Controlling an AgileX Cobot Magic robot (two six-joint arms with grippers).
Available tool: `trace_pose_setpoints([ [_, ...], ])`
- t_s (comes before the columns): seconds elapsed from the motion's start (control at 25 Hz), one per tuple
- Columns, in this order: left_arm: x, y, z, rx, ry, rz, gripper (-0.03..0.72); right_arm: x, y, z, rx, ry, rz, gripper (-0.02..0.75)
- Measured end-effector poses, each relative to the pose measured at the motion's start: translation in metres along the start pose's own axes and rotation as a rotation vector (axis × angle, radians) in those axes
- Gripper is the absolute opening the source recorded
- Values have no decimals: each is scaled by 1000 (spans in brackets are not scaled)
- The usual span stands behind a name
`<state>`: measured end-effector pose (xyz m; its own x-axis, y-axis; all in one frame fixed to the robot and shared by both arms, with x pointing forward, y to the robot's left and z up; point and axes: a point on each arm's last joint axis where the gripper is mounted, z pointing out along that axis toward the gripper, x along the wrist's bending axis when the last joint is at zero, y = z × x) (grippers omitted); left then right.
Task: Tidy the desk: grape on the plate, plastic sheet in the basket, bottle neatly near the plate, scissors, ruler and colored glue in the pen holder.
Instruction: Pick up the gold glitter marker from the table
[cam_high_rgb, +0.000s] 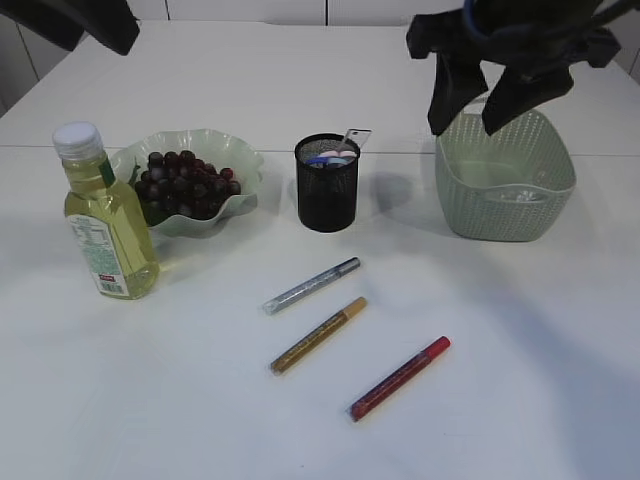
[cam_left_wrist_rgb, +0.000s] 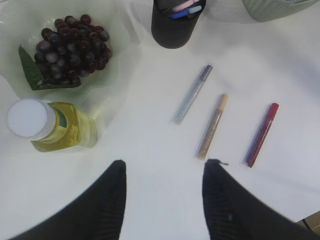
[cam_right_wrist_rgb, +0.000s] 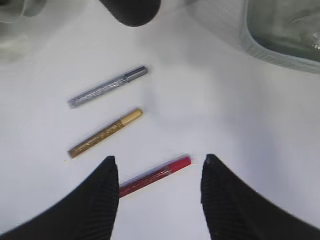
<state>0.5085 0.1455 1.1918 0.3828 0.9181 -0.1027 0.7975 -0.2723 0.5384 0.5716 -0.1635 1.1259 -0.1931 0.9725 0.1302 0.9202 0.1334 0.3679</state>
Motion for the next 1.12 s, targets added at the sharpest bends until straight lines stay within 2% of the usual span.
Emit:
trace_pose_setpoints([
  [0.12, -1, 0, 0, 2, -10, -1, 363, 4, -1, -5, 1, 42, 9, 419],
  [0.4, -5, -1, 2, 11, -55, 60, 363, 4, -4, -18, -24, 58, 10, 419],
  [0.52, -8, 0, 9, 31, -81, 85, 363, -3, -5, -27, -46, 56, 31, 419],
  [0.68, -11, 3, 30, 81, -109, 121, 363, -30, -14, -26, -26, 23, 101, 419],
  [0.92, -24, 3, 66, 165, -124, 214, 363, -87, -46, -15, 59, -83, 252, 419],
  [1.12, -31, 1, 99, 238, -130, 261, 363, -104, -76, -17, 96, -140, 291, 419],
])
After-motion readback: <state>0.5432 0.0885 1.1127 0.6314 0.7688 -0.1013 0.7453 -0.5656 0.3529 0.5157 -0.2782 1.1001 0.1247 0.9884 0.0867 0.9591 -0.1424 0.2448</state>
